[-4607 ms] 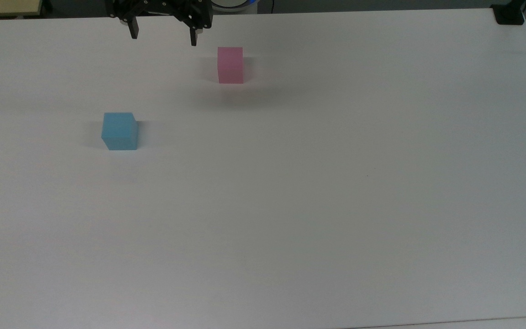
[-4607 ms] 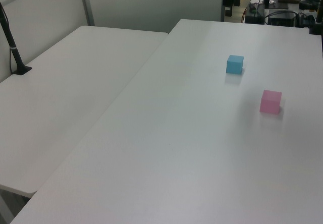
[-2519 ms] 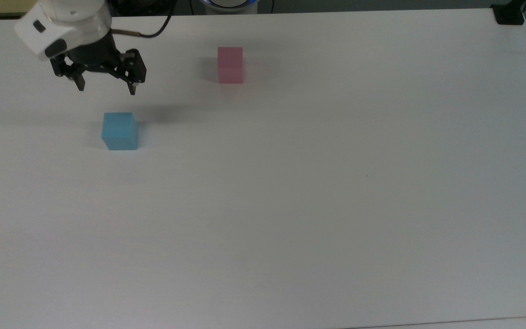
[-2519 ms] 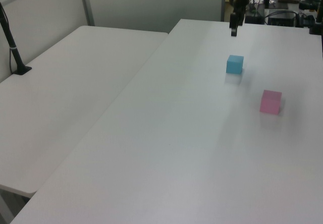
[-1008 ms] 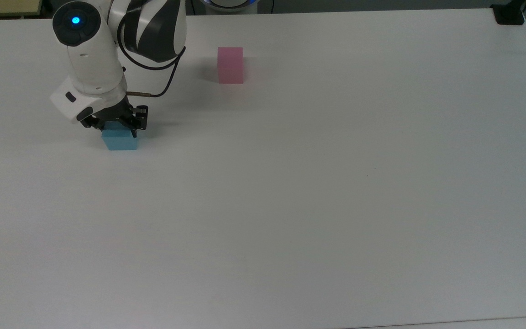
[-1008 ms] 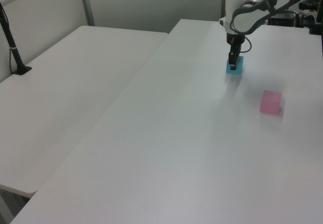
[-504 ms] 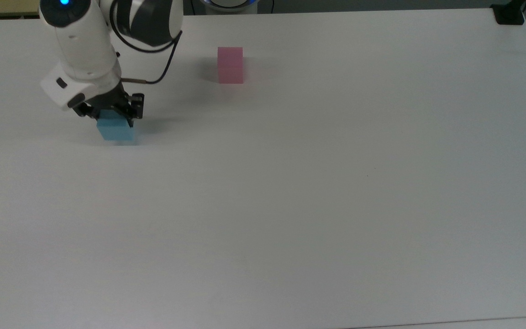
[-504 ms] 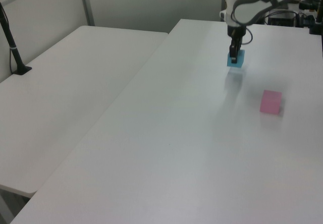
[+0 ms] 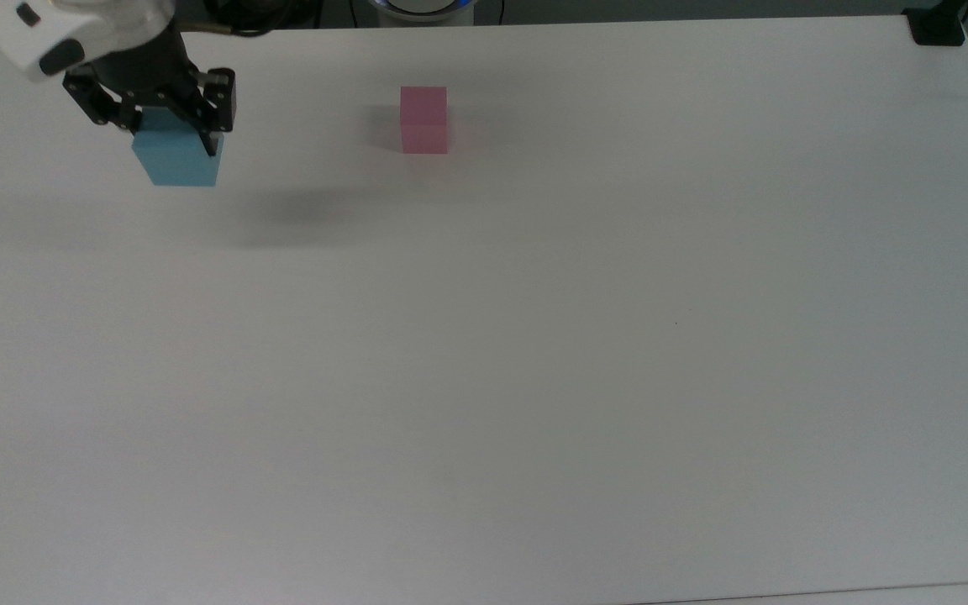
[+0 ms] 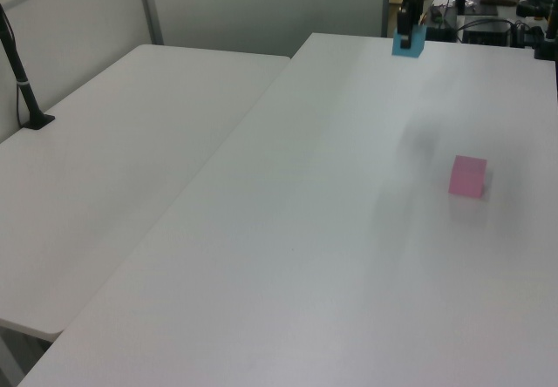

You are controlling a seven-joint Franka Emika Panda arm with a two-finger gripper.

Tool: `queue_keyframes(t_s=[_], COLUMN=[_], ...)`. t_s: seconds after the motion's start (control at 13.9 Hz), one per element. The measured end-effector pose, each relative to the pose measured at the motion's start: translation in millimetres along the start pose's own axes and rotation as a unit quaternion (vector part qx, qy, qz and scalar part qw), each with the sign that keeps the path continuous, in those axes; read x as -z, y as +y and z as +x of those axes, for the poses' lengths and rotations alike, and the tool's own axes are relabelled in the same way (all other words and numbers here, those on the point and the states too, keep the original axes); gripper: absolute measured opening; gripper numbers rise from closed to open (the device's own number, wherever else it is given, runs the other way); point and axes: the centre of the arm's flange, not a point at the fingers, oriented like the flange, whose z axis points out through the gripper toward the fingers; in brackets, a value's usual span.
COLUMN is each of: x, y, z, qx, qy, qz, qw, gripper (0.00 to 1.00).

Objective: Put blue cube on pink cube
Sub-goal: 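Lift the light-blue cube and carry it over the pink cube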

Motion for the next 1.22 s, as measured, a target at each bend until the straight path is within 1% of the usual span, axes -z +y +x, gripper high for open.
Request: queue_keyframes(t_s=[0.14,0.36,0.5,0.65,0.72,0.86,1.01,1.22], x=[15,16,22,33,40,48,56,54], y=[-4,-17,-43,-90,-115,-141,-164,-195], z=[2,5,9,10,5,-9,-36,-87], qx=[0.001,0.003,-0.004,-0.003,0.002,0.015,0.033,0.069], qy=[0.009,0.01,0.014,0.021,0.022,0.022,0.017,0.003], qz=[-0.001,-0.001,0.0,0.004,0.007,0.013,0.024,0.04], qw=[1.0,0.9999,0.9999,0.9998,0.9997,0.9996,0.999,0.9968], gripper=[0.61,0.61,0.61,0.61,0.61,0.61,0.61,0.61])
